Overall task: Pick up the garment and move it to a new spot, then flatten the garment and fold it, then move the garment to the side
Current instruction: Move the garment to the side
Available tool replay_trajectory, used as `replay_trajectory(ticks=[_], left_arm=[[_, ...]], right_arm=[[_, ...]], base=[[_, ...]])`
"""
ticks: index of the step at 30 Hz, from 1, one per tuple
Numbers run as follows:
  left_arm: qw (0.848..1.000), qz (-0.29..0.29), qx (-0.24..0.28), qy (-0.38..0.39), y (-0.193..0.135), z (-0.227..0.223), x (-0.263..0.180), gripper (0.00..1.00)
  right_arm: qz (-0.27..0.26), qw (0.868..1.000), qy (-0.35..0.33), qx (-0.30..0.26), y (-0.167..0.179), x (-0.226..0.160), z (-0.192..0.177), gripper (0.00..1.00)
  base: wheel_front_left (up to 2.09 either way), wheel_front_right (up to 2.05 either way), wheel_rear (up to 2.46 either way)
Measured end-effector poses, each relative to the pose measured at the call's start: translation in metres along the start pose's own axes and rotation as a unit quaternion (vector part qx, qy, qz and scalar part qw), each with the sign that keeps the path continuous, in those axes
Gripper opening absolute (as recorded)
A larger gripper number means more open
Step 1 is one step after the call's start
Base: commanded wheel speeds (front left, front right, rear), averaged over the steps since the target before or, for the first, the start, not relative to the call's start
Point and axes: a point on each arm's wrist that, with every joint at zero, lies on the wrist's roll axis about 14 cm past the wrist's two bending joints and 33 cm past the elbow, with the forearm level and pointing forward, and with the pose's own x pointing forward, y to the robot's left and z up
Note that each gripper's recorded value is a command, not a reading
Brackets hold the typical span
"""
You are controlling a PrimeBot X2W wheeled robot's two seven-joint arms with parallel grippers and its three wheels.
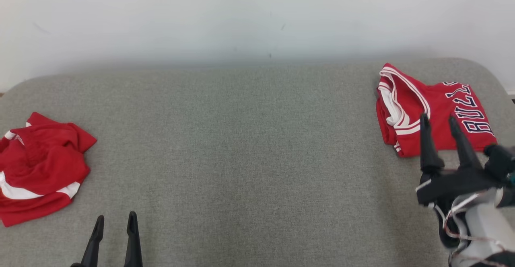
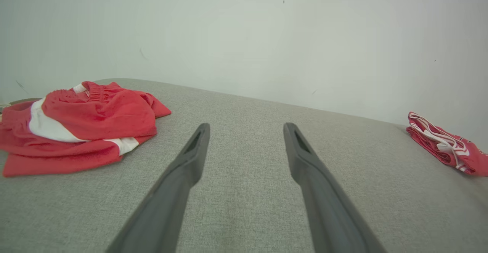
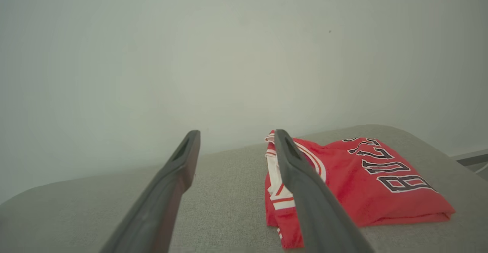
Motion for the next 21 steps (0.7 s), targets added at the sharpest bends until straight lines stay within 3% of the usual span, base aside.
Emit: replay_trajectory(ticks=[8, 21], left_arm=[[1.0, -0.001, -0.005, -0.012, -0.003, 0.01, -0.009, 1.0], [1.0, 0.001, 0.002, -0.012, -0.002, 0.013, -0.023, 1.0]], right_arm=[[-0.007, 1.0, 0.0, 0.028, 0.018, -0.036, -0.012, 1.0], [0.011, 1.0, 0.025, 0.005, 0.055, -0.076, -0.033, 1.0]], base=[[0.0, 0.0, 0.0], [0.0, 0.0, 0.0]])
